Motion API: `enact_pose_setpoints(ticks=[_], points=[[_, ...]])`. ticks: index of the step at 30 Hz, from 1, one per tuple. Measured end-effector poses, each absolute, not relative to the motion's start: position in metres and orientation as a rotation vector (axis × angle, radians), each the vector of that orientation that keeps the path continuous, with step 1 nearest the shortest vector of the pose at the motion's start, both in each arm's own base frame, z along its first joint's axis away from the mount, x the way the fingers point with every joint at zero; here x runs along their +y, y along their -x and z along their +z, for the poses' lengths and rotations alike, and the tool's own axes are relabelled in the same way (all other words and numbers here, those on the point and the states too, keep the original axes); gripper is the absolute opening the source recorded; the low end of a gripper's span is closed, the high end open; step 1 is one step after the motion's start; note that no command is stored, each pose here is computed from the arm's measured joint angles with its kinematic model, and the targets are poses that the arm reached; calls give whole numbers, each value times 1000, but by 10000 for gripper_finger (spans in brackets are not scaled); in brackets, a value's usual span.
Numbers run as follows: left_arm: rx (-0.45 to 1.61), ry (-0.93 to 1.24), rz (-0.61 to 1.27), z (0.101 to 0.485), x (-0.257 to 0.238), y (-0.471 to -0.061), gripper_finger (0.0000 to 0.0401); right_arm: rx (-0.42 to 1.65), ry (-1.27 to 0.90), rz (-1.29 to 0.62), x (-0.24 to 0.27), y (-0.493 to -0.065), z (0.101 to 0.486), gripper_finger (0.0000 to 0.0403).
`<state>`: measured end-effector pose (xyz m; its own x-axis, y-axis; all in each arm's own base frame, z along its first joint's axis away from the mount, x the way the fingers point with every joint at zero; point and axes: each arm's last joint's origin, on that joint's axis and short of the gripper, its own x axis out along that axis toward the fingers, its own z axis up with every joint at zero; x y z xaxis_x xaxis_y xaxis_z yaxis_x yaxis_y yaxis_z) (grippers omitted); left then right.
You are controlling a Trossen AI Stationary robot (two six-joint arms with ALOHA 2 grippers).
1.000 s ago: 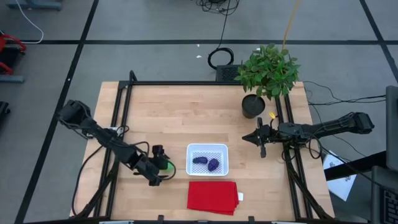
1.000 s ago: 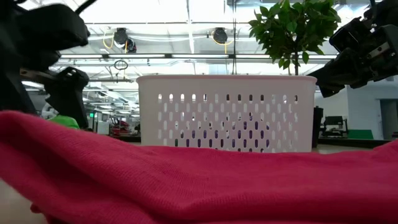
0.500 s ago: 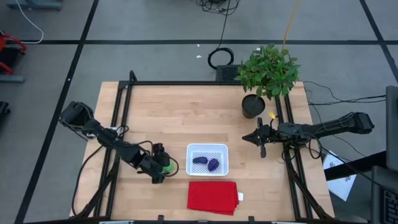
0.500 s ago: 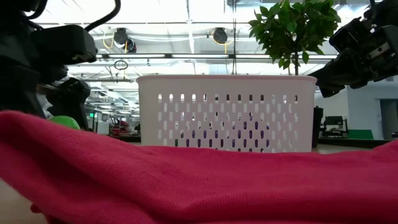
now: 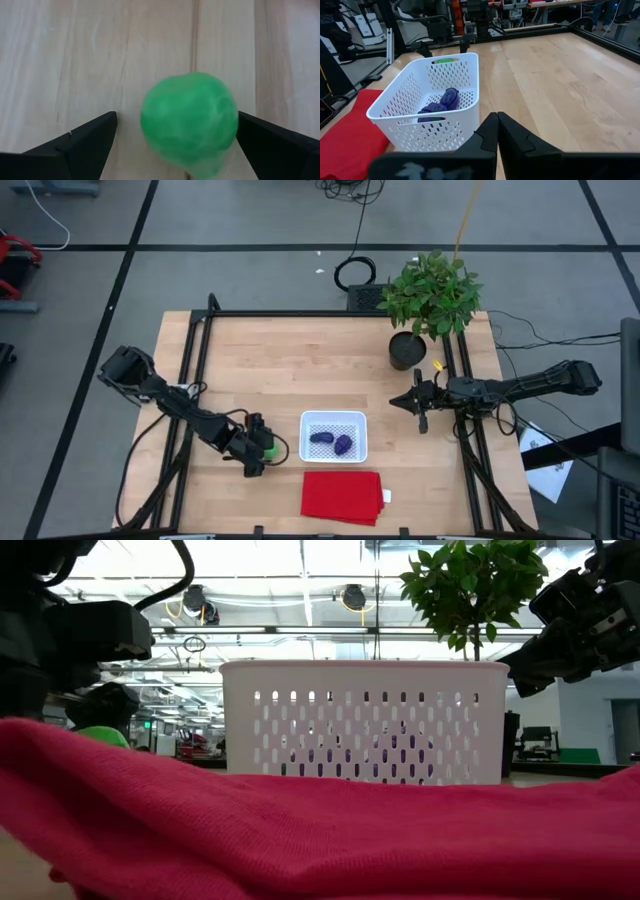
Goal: Pick and placing Produce into tupperware
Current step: Put the green chayote into the white basket
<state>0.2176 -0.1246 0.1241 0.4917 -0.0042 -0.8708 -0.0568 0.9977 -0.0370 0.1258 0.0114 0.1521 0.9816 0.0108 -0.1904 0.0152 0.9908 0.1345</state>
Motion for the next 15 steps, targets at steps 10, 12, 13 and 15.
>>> enact_pose_setpoints(ticks=[10,12,13,15], points=[[1055,63,30,124,-125,-218,363,192,-136,-2,11,-126,152,0],[1052,61,27,124,-125,-218,345,192,-136,-2,11,-126,152,0],[1048,55,20,124,-125,-219,335,192,-136,-2,11,-126,152,0],[1040,44,2,124,-126,-220,317,192,-136,-2,11,-126,152,0]])
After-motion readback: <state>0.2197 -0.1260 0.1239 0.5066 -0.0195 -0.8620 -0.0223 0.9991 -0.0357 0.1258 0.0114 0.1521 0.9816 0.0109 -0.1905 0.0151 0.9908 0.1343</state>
